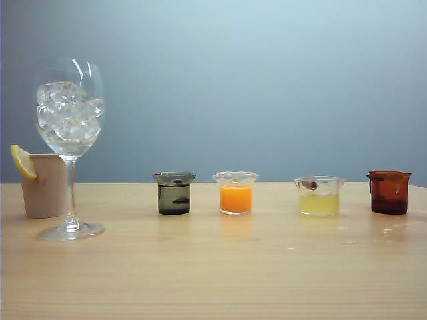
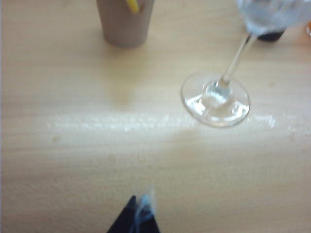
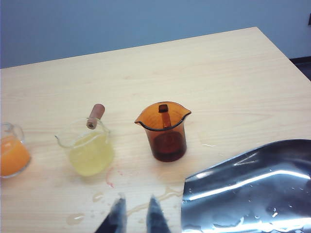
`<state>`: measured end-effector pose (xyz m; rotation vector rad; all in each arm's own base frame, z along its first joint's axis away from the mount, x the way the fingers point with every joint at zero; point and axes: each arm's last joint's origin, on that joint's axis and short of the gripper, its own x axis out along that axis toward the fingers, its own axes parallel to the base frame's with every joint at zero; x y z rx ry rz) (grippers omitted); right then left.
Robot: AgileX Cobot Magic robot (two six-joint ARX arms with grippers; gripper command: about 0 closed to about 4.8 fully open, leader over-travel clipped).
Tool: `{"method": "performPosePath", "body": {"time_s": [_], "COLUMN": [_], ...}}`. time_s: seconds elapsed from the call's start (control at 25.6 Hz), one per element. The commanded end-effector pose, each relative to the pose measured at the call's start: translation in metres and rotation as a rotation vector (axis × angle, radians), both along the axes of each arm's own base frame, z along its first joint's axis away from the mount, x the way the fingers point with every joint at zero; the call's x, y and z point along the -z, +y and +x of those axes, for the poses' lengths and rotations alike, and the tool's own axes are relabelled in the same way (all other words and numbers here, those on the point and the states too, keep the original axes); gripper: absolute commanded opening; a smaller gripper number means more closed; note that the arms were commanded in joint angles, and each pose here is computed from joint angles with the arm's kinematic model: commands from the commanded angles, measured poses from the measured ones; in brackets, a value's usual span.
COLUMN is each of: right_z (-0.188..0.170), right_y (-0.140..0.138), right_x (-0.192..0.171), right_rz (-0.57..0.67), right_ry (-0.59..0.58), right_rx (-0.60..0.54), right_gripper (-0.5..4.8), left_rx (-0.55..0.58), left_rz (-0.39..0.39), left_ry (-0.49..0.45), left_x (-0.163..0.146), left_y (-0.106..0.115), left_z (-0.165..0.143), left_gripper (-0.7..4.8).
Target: Pick up the ice scoop on the desk filled with ice cubes, pour the ice into the goblet, and finally put the scoop back on the table.
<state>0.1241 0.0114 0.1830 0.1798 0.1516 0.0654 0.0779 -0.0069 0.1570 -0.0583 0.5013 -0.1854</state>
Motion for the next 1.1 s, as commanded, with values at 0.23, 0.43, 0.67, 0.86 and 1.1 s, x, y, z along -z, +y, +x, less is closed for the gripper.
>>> {"method": "performPosePath", "body": {"time_s": [0.23,0.43,0.67,0.86,1.1], "right_z": [0.000,0.000,0.000,-0.014,-0.031], "right_y": [0.000,0.000,0.000,-0.002,-0.004], "right_x": [-0.003,-0.003,-0.003,-0.002,-0.005], "right_rz": [0.006,0.006,0.007,0.018,0.029], "right_ry": [-0.023,-0.023,-0.025,-0.137,-0.253], "right_rx": [0.013,0.013,0.010,0.011,0.017], "right_gripper": [1.04,1.04,1.04,1.04,1.04], "left_rx": [-0.005,0.006,0.002,0.005,-0.311], "left_rz": [-0.008,-0.016,-0.015,-0.006,0.086], "left_ry": [-0.142,-0.349,-0.388,-0.399,-0.482], "left_x": [0.007,0.005,0.002,0.001,-0.008], "left_y": [0.000,0.000,0.000,0.000,0.009], "left_z": [0.007,0.018,0.018,0.018,0.019], "left_gripper": [-0.03,-0.03,-0.03,-0.03,-0.03]}}
